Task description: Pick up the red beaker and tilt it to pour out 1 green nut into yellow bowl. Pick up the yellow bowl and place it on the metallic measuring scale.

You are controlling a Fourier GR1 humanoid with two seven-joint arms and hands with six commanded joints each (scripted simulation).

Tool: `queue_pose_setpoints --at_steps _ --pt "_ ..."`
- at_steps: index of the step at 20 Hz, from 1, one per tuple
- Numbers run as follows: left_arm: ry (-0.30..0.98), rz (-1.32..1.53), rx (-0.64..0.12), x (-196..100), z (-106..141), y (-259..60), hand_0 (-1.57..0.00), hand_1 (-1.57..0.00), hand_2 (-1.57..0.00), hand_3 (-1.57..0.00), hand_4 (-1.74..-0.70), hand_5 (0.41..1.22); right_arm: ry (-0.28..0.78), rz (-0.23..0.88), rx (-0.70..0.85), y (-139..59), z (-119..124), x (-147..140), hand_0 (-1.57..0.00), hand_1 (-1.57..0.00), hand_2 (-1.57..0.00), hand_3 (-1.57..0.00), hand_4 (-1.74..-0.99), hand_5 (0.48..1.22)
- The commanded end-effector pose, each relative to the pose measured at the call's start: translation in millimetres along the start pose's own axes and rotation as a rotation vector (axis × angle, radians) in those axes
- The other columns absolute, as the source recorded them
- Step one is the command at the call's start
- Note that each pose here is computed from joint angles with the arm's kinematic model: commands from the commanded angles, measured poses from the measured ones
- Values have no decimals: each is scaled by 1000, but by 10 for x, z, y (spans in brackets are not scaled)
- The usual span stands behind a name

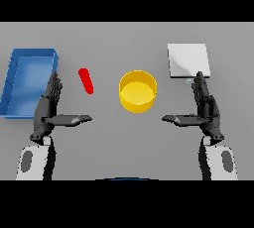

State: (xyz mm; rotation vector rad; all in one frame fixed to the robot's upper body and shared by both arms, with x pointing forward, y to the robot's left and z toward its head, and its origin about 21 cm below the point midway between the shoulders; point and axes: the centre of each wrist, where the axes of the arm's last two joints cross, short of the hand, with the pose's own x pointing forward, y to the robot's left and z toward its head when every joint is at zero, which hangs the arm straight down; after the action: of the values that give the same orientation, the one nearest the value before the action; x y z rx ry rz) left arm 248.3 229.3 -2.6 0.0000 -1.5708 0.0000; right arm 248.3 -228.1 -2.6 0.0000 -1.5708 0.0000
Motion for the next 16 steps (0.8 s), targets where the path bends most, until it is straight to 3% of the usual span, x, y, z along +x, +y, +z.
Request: queue_pose_setpoints --at_steps 1,6,7,10,16 --pt "-2 1 1 -2 10 1 1 1 1 1 -1151 599 -1 0 -1 -3 2 0 1 1 1 1 -1167 599" --pt "0 1 2 -22 96 6 1 1 1 1 -1151 599 -5 2 1 -2 -3 -1 1 1 1 1 -1167 599" --pt "-30 -64 -27 26 194 36 1 1 1 1 -1151 599 -80 161 -2 -67 88 22 1 1 1 1 -1167 599" --pt "-19 -140 -63 121 321 42 1 1 1 1 -1161 599 -124 331 5 -5 256 25 1 1 1 1 -1160 591" --pt "1 -196 -84 156 312 -27 1 1 1 1 -1159 602 -112 320 8 41 300 72 1 1 1 1 -1199 603"
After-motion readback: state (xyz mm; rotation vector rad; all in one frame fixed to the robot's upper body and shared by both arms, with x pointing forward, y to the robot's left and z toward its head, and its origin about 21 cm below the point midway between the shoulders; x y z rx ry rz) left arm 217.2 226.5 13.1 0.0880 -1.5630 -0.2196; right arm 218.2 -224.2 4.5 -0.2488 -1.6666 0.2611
